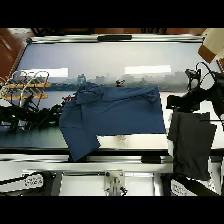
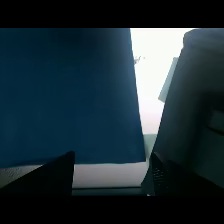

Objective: Fold the shirts.

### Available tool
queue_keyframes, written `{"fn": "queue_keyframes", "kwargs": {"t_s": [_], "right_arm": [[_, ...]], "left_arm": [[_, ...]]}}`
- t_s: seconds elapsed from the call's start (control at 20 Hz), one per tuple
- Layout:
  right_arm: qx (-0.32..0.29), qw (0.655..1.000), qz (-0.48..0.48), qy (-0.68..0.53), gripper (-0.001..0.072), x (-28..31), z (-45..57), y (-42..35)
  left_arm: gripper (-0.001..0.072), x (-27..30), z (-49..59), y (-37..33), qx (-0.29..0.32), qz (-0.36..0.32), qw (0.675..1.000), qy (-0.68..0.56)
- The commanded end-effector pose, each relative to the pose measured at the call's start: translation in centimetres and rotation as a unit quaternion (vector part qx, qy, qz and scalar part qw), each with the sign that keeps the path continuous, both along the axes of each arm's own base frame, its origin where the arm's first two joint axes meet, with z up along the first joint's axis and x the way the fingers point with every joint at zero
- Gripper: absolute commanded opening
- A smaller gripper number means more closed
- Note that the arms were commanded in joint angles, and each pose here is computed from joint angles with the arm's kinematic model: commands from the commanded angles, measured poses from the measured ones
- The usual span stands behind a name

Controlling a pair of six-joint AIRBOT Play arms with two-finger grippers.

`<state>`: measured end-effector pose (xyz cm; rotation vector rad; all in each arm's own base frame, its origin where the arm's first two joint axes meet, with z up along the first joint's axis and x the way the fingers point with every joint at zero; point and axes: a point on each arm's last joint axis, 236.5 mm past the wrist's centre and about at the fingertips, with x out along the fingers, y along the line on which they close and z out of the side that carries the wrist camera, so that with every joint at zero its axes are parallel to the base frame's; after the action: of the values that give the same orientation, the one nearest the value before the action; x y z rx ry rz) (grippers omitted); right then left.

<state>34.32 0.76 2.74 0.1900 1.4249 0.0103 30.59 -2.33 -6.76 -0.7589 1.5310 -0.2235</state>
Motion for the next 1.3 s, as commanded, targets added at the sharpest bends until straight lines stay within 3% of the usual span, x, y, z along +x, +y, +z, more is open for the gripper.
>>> {"fn": "queue_keyframes", "kwargs": {"t_s": [0.0, 0.1, 0.2, 0.25, 0.3, 0.5, 0.7, 0.85, 1.25], "right_arm": [[0.037, 0.999, 0.012, 0.014, 0.0588, -0.9, -0.2, 1.4], [0.038, 0.999, 0.006, 0.011, 0.0587, -0.7, -0.2, 1.5], [0.039, 0.999, 0.004, 0.011, 0.0588, -0.7, -0.2, 1.5], [0.039, 0.999, 0.000, 0.011, 0.0588, -0.7, -0.2, 1.5], [0.042, 0.999, -0.008, 0.009, 0.0589, -0.5, -0.2, 1.6], [0.049, 0.998, 0.019, 0.035, 0.0591, -2.1, -2.8, 4.1], [0.054, 0.997, 0.020, 0.057, 0.0590, -4.0, -6.7, 5.7], [0.054, 0.996, 0.015, 0.075, 0.0590, -5.2, -8.1, 5.7], [0.066, 0.987, 0.011, 0.147, 0.0590, -7.7, -10.4, 6.2]], "left_arm": [[0.0511, -1.6, -2.7, -2.0, 0.001, -0.007, 1.000, 0.011], [0.0507, -1.2, -3.4, -2.7, 0.015, -0.014, 1.000, 0.001], [0.0420, -0.8, -3.6, -3.5, 0.022, -0.023, 0.999, -0.010], [0.0298, -0.5, -3.7, -3.6, 0.027, -0.023, 0.999, -0.016], [0.0048, -0.3, -3.7, -3.5, 0.029, -0.023, 0.999, -0.019], [0.0033, 0.4, -2.3, -1.5, 0.031, -0.023, 0.998, -0.044], [0.0033, -0.7, -1.1, 3.7, 0.073, 0.006, 0.996, -0.050], [0.0033, -1.3, -0.8, 5.7, 0.069, 0.036, 0.996, -0.044], [0.0033, -2.0, -0.6, 5.5, 0.058, 0.022, 0.997, -0.040]]}}
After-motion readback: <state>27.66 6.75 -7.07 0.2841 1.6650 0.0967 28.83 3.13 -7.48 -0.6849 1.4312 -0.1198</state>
